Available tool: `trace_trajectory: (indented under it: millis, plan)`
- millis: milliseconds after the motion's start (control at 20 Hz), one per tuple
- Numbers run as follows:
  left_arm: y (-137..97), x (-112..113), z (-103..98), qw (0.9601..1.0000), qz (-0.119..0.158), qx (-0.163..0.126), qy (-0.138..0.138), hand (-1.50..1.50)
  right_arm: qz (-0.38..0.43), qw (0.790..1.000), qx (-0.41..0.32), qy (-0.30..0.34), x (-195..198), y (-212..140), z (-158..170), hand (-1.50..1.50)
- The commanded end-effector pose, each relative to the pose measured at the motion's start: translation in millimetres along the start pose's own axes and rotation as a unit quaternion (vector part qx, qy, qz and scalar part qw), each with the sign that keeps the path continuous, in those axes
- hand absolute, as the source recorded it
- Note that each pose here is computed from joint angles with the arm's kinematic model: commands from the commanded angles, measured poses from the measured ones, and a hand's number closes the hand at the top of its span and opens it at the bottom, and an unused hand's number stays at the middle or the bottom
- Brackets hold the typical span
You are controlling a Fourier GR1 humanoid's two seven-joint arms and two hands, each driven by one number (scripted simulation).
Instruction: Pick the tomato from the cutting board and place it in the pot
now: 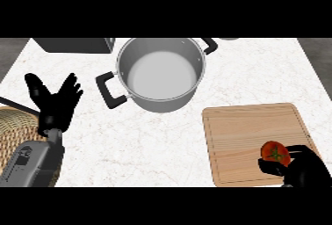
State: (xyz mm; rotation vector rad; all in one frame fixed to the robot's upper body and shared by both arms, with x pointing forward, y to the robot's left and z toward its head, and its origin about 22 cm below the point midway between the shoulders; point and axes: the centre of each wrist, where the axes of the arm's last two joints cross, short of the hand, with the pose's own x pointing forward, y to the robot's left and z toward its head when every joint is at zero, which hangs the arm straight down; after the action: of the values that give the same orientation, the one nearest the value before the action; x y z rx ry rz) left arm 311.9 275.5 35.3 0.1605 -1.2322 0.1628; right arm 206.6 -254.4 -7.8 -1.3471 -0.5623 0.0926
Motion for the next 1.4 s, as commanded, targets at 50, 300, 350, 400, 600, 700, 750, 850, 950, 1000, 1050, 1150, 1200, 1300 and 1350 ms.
trace_trajectory:
  millis: [50,300,350,400,600,700,750,850,950,1000,1050,1150,1200,1300,1350]
  plan:
    - [46.9,-18.6,5.8,0.9806,-0.189,0.051,0.011,0.00,0.014,0.999,-0.048,0.010,7.0,-4.8,-3.6,1.50]
    - [52.2,-16.5,6.9,0.9813,-0.184,0.057,0.010,0.00,0.057,0.996,-0.059,-0.024,13.4,-3.2,22.8,1.50]
    - [49.3,-17.3,6.1,0.9827,-0.177,0.049,0.020,0.00,0.071,0.996,-0.031,-0.046,18.1,1.6,37.9,1.50]
    - [49.3,-13.6,6.1,0.9837,-0.174,0.045,0.012,0.00,0.098,0.993,-0.004,-0.066,10.1,12.9,53.6,1.50]
    - [43.1,-12.3,4.4,0.9829,-0.177,0.049,0.011,0.00,0.112,0.987,0.004,-0.119,17.6,3.3,87.6,1.50]
    - [53.1,-21.8,7.4,0.9833,-0.173,0.048,0.027,0.00,0.083,0.987,-0.021,-0.135,24.7,-9.6,102.5,1.50]
    - [53.5,-15.4,3.6,0.9834,-0.172,0.058,0.013,0.00,0.057,0.987,-0.025,-0.150,25.2,-18.6,107.9,1.50]
    - [50.9,-15.0,2.9,0.9828,-0.174,0.058,0.021,0.00,0.016,0.980,-0.075,-0.182,40.0,-40.8,115.9,1.50]
    - [39.1,-18.7,4.1,0.9844,-0.168,0.053,0.012,0.00,-0.006,0.969,-0.119,-0.215,52.1,-57.9,126.7,1.50]
    - [41.7,-21.3,5.0,0.9851,-0.164,0.046,0.019,0.00,-0.039,0.962,-0.133,-0.235,59.9,-69.4,134.4,1.50]
    - [46.0,-18.3,3.3,0.9847,-0.165,0.053,0.020,0.00,-0.074,0.953,-0.145,-0.257,62.3,-78.3,142.0,1.50]
    - [47.3,-23.5,7.6,0.9834,-0.173,0.050,0.024,0.00,-0.099,0.940,-0.174,-0.277,68.3,-96.9,147.8,1.50]
    - [50.5,-27.5,5.1,0.9841,-0.168,0.049,0.028,0.00,-0.109,0.933,-0.190,-0.285,70.2,-102.0,152.8,1.50]
    - [42.0,-21.4,4.0,0.9832,-0.176,0.044,0.020,0.00,-0.115,0.924,-0.201,-0.304,77.1,-111.7,163.9,1.50]
    - [50.7,-20.6,3.6,0.9829,-0.177,0.045,0.018,0.00,-0.116,0.921,-0.205,-0.309,76.3,-114.6,167.8,1.50]
